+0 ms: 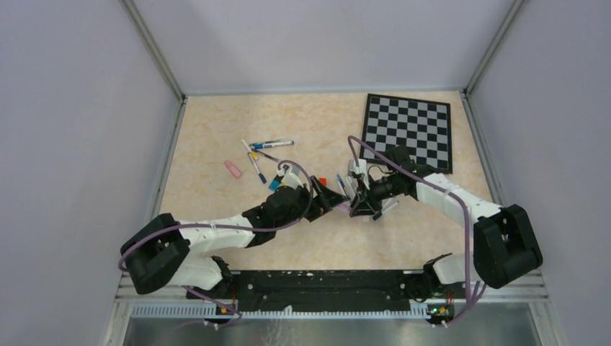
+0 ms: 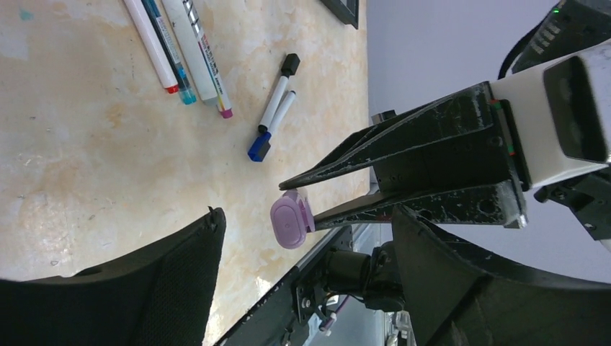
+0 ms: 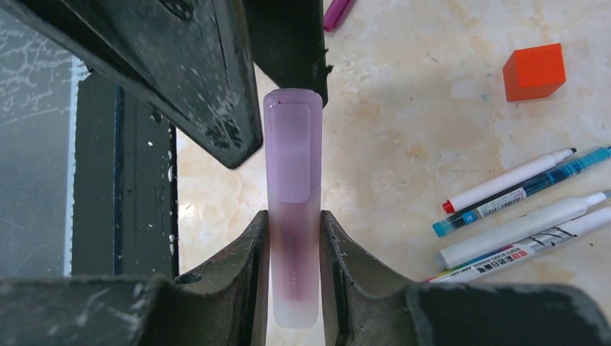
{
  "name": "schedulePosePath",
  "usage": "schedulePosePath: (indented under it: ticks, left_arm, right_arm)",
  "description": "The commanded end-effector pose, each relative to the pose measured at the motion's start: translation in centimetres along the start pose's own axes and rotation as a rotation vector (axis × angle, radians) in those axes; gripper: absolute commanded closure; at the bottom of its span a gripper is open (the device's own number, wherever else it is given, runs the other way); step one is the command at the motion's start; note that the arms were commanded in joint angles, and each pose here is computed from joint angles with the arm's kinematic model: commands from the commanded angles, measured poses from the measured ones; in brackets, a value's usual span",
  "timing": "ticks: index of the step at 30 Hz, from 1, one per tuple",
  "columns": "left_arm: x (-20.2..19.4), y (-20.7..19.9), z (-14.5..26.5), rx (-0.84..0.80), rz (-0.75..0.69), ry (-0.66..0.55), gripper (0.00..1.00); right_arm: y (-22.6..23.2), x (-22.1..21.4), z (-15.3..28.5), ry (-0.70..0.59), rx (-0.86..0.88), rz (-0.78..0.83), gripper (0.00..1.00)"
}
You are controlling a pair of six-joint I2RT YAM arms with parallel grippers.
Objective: Open the pen caps
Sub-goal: Pick up the pen from the center of the board.
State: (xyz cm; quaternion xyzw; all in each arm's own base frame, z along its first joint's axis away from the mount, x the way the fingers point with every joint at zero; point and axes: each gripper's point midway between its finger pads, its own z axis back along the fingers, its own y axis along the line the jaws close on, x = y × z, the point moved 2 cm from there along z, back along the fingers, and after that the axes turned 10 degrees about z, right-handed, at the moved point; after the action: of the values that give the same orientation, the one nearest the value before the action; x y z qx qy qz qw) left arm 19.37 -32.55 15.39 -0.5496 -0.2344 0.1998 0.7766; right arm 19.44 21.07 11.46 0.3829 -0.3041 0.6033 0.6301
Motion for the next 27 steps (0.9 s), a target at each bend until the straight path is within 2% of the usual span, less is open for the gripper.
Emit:
schedulePosePath:
  ticks: [1,3,7,13,16,25,27]
  left_arm:
    - [0.3,-1.2,-1.4,-0.01,0.048,-0.047,0.16]
    - [0.1,-0.8,-1.8,0.002,0.063,-0.049,0.18]
    - [0.1,-1.0,-2.5,-0.001,0.084,-0.065,0.31]
    - [0.7,-0.9,-2.7,0.024,0.09,-0.114,0.39]
    - [0.6,-0.7,-2.7,0.033,0.104,-0.111,0.47]
    - [0.3,-0.2,-2.6,0.051,0.121,-0.113,0.48]
    - [0.3,-0.2,-2.7,0.054,0.117,-0.115,0.52]
  right_arm:
    - [-0.2,1.8,-0.3,-0.069,-0.001,0.006,1.0]
    - [-0.2,1.9,-0.4,-0.075,-0.004,0.008,1.0]
    - [-0.2,1.8,-0.7,-0.069,-0.007,0.013,1.0]
    - [-0.1,1.6,-1.2,-0.053,-0.013,0.016,1.0]
    - [-0.5,1.5,-1.3,-0.041,-0.033,0.011,1.0]
    - [-1.9,1.2,-1.4,-0.028,-0.122,-0.03,1.0]
    - [-1.7,1.3,-1.5,-0.036,-0.116,-0.032,1.0]
